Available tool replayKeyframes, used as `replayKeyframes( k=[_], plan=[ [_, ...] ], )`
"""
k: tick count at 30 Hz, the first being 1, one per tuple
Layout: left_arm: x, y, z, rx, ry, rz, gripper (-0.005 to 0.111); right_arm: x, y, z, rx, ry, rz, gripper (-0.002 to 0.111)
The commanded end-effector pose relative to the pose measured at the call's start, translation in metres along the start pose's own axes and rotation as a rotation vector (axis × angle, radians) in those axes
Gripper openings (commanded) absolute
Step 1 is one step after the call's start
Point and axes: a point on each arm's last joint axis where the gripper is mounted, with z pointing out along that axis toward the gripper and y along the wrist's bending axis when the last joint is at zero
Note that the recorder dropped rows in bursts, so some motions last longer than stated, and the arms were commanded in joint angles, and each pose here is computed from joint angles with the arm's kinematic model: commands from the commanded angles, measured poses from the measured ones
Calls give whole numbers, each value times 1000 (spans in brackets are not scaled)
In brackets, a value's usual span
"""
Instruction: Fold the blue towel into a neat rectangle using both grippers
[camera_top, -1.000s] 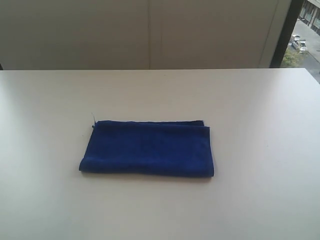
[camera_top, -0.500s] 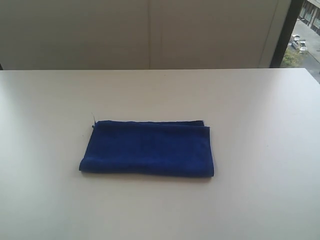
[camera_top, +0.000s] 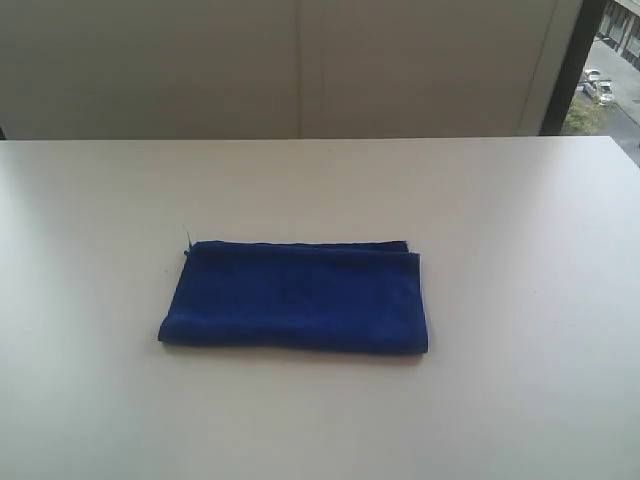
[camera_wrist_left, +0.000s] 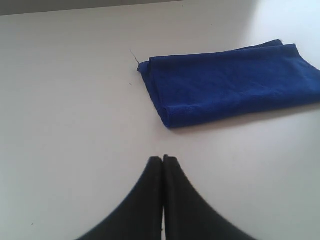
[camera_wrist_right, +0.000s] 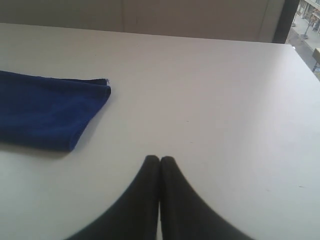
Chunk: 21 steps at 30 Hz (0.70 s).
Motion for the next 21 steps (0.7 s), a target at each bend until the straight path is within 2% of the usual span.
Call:
replayKeyframes(
  k=[1, 16, 21],
  plan=[
    [1, 0, 0, 1, -2, -8, 0, 0, 0, 0, -1, -10, -9, 0],
    [1, 0, 0, -1, 0, -8, 0, 0, 0, 0, -1, -10, -9, 0],
    [2, 7, -5, -95, -19, -41, 0, 0, 0, 0, -1, -10, -9, 0]
  ],
)
